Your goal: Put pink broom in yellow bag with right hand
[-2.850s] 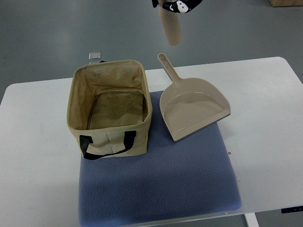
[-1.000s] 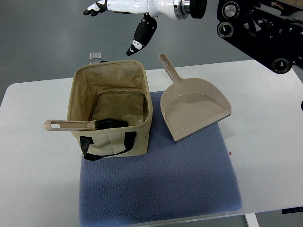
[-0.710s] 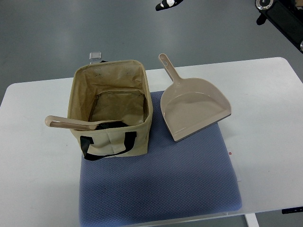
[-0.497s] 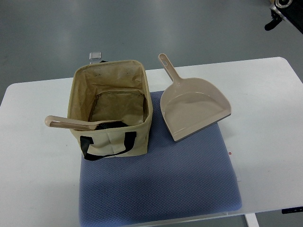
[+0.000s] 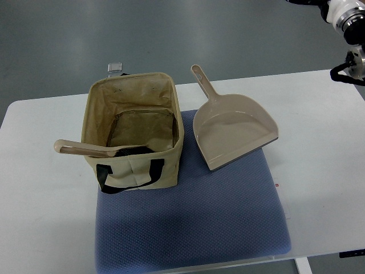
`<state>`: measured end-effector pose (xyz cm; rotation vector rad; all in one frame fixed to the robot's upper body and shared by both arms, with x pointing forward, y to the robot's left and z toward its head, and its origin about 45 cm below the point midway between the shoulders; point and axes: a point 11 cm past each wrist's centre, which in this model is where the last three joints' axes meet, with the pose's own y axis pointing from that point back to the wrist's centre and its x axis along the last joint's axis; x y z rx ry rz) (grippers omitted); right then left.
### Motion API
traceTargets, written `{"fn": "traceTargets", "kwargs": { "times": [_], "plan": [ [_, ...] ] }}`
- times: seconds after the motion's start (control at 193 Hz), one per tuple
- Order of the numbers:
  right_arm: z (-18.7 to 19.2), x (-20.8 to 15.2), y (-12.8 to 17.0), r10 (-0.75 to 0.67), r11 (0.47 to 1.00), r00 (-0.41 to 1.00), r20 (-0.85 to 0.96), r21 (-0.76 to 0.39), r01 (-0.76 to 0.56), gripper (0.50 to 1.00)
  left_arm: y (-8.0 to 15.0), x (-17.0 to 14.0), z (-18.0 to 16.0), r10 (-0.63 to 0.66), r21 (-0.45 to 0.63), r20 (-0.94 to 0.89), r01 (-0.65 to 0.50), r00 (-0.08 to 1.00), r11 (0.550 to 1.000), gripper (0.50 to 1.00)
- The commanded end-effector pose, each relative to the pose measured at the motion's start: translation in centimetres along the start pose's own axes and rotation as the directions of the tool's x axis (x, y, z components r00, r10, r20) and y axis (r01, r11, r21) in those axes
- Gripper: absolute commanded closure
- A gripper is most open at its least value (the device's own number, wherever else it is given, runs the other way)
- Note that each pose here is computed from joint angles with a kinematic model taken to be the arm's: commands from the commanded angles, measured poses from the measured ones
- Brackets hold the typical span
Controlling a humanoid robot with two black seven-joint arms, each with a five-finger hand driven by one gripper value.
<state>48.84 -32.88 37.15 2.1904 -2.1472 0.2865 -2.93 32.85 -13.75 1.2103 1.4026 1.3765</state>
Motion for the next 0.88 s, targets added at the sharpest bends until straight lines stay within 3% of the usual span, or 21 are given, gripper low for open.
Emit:
{"fn": "traceTargets", "kwargs": {
  "times": [0.0,0.244,0.472,0.876],
  "plan": [
    [2.8,0.7,1.0,0.021,0.999,0.997,0.071,-0.051,-0.017,0.576,0.0,0.0,0.0,0.000,0.000,0.000,0.000,1.000,1.000,0.500],
    [7.6,-0.2,3.1,0.003,0.996,0.977,0.211,-0.082,0.015,0.576,0.0,0.0,0.0,0.000,0.000,0.000,0.000,1.000,1.000,0.500],
    [10.4,-1.8,5.2,-0.086,0.994,0.944,0.318,-0.035,0.102,0.572,0.0,0.0,0.0,0.000,0.000,0.000,0.000,1.000,1.000,0.500],
    [13.7,-3.7,7.1,-0.032,0.996,0.897,0.441,-0.060,0.066,0.570,0.0,0.0,0.0,0.000,0.000,0.000,0.000,1.000,1.000,0.500]
  ]
}}
